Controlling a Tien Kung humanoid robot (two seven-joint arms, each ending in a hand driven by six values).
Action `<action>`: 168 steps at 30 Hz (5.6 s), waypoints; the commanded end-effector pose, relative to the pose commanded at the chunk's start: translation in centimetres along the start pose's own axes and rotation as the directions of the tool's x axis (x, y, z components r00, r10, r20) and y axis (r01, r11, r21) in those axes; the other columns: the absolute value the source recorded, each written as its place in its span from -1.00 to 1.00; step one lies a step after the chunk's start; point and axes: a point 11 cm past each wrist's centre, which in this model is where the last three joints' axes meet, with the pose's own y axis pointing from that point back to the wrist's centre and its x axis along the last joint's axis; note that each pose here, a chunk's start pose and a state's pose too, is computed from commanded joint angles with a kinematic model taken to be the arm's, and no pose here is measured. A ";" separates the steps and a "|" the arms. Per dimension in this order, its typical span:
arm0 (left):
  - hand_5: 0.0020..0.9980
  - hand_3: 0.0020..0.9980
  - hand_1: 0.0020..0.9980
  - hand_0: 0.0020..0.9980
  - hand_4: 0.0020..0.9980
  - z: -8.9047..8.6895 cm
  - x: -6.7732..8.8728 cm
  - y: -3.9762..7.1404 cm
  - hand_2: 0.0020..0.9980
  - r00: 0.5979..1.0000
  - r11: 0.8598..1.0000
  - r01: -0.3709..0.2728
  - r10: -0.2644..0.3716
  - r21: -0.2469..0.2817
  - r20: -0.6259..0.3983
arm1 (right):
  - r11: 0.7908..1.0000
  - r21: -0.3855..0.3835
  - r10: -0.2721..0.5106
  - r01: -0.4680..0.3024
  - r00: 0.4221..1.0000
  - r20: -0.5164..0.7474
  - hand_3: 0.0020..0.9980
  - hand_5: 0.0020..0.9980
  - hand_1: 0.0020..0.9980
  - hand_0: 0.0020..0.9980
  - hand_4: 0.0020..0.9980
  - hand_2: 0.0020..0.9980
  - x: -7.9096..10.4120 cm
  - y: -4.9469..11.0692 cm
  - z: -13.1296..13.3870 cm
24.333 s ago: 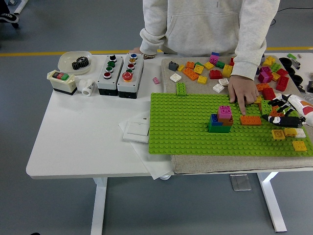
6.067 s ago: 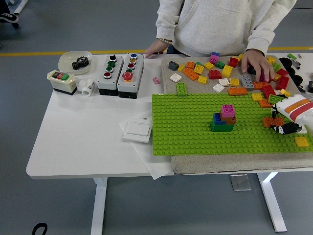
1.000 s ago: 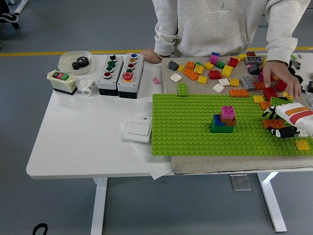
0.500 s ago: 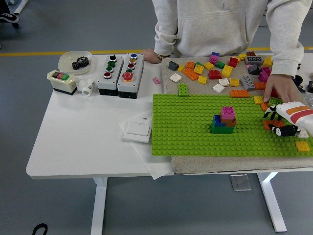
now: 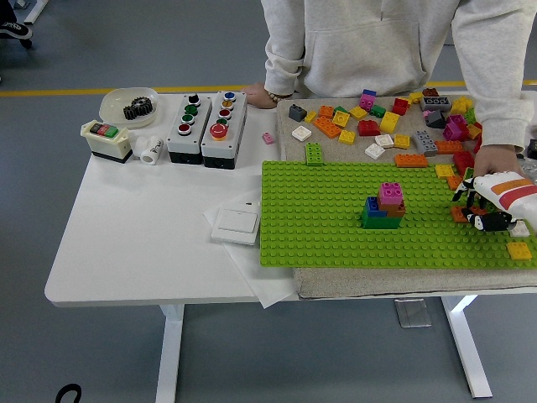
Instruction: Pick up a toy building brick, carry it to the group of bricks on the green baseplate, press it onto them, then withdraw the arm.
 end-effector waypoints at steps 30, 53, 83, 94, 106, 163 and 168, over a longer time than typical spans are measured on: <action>0.24 0.28 0.67 0.69 0.44 -0.1 -0.7 -0.2 0.68 1.000 1.000 0.018 -0.018 0.001 -0.010 | 0.997 0.063 0.046 -0.048 0.998 0.043 0.24 -0.76 -0.09 -0.14 0.23 0.03 1.6 1.7 -1.7; 0.24 0.28 0.67 0.69 0.44 -0.4 -0.8 -0.2 0.68 0.999 1.000 0.026 -0.026 0.010 -0.030 | 0.999 0.045 -0.008 0.007 1.000 0.021 0.06 -0.59 -0.13 -0.33 0.33 0.00 1.6 5.4 -4.2; 0.24 0.28 0.67 0.69 0.44 -0.6 -0.8 -0.1 0.67 0.999 0.999 0.038 -0.037 0.013 -0.027 | 0.997 0.051 -0.057 0.056 0.998 0.014 0.14 -0.46 -0.06 -0.26 0.48 0.06 1.4 5.5 -4.9; 0.24 0.28 0.67 0.69 0.44 -0.7 -0.7 -0.1 0.67 0.999 0.999 0.038 -0.037 0.016 -0.020 | 0.999 0.031 -0.032 0.031 0.999 0.026 0.22 -0.38 0.13 -0.08 0.57 0.23 1.9 5.1 -4.3; 0.24 0.28 0.67 0.68 0.44 -0.7 -0.7 -0.1 0.67 0.999 0.999 0.040 -0.040 0.016 -0.015 | 0.994 0.046 -0.097 0.096 0.995 0.017 0.29 -0.34 0.26 0.10 0.64 0.36 0.7 4.7 -4.7; 0.24 0.27 0.68 0.68 0.44 -0.7 -0.8 0.0 0.67 0.999 0.999 0.052 -0.052 0.013 -0.014 | 0.992 -0.058 -0.114 0.115 0.993 0.022 0.30 -0.33 0.11 -0.07 0.63 0.20 -1.0 2.7 -2.0; 0.24 0.27 0.68 0.68 0.44 -0.7 -0.8 0.0 0.67 0.998 0.998 0.054 -0.054 0.011 -0.014 | 0.992 -0.057 -0.109 0.111 0.994 0.024 0.25 -0.34 0.07 -0.09 0.60 0.17 -1.2 2.7 -2.0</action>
